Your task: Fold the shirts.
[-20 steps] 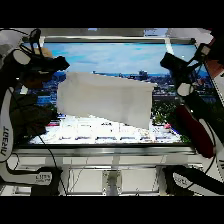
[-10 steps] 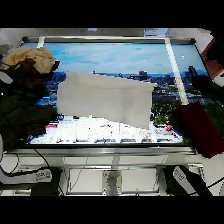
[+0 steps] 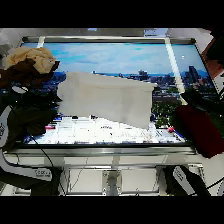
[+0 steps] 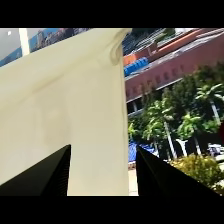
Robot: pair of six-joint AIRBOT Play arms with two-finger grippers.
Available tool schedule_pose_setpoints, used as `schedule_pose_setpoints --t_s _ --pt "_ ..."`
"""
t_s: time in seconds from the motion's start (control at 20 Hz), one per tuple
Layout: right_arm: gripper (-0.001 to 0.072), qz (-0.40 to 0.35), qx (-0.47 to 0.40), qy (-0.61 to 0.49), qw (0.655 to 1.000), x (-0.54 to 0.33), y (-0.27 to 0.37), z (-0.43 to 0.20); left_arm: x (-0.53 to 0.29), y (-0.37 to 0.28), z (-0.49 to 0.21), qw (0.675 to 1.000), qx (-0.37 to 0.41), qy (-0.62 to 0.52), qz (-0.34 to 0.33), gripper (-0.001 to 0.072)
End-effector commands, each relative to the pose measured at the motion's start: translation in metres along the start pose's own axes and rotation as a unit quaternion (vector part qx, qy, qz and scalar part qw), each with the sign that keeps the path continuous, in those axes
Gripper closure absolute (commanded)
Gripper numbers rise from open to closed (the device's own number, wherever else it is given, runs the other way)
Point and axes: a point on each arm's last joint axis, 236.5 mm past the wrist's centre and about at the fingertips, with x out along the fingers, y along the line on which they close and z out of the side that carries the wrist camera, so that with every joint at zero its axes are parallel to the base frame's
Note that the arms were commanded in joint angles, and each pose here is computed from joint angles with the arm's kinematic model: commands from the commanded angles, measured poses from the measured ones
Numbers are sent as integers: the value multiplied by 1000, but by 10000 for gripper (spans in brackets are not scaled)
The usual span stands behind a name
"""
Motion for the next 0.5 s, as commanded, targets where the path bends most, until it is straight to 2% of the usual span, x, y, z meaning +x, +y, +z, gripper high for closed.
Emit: schedule_pose_setpoints --t_s 0.0,0.2,0.35,0.45 --pt "264 12 -4 16 1000 4 10 -9 2 -4 9 1000 -1 -13 -11 289" --pt "264 12 -8 20 1000 4 11 -11 -30 -32 30 998 55 -13 -21 290" --pt "264 13 -8 20 1000 4 11 -11 -59 -23 35 996 88 8 34 289" --pt "264 13 -6 20 1000 4 11 -11 -59 -4 28 994 74 27 71 289"
